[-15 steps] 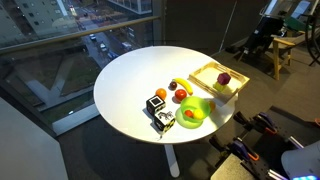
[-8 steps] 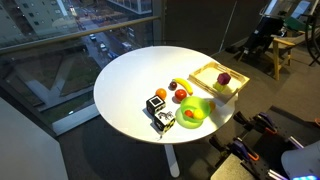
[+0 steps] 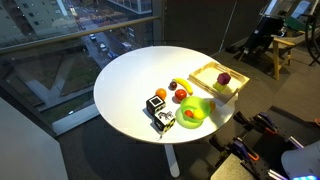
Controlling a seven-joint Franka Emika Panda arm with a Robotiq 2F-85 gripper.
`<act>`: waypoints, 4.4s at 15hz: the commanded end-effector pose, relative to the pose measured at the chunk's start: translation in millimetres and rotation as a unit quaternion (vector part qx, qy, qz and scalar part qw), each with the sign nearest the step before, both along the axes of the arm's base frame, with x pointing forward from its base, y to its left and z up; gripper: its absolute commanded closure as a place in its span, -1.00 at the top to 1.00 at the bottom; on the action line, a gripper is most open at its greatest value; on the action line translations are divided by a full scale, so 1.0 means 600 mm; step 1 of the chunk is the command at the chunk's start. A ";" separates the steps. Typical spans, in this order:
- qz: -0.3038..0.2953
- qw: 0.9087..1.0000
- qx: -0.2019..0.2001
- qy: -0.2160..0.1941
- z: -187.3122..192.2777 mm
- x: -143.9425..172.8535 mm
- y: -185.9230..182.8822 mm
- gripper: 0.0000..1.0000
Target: Put the apple in the green bowl
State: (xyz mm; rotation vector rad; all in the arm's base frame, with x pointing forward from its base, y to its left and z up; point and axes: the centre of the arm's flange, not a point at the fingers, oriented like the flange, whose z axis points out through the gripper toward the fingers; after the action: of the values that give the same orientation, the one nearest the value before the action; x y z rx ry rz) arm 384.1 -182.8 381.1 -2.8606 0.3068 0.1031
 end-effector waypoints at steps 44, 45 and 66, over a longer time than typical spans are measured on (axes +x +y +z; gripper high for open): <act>0.018 1.000 -0.021 0.002 0.008 0.028 0.026 1.00; 0.022 0.999 -0.025 0.002 0.009 0.034 0.032 1.00; 0.044 0.995 -0.091 -0.011 -0.042 0.245 0.207 1.00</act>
State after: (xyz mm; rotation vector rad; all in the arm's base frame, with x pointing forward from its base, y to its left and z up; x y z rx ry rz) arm 510.6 -72.2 356.5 -3.0472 0.1677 0.0660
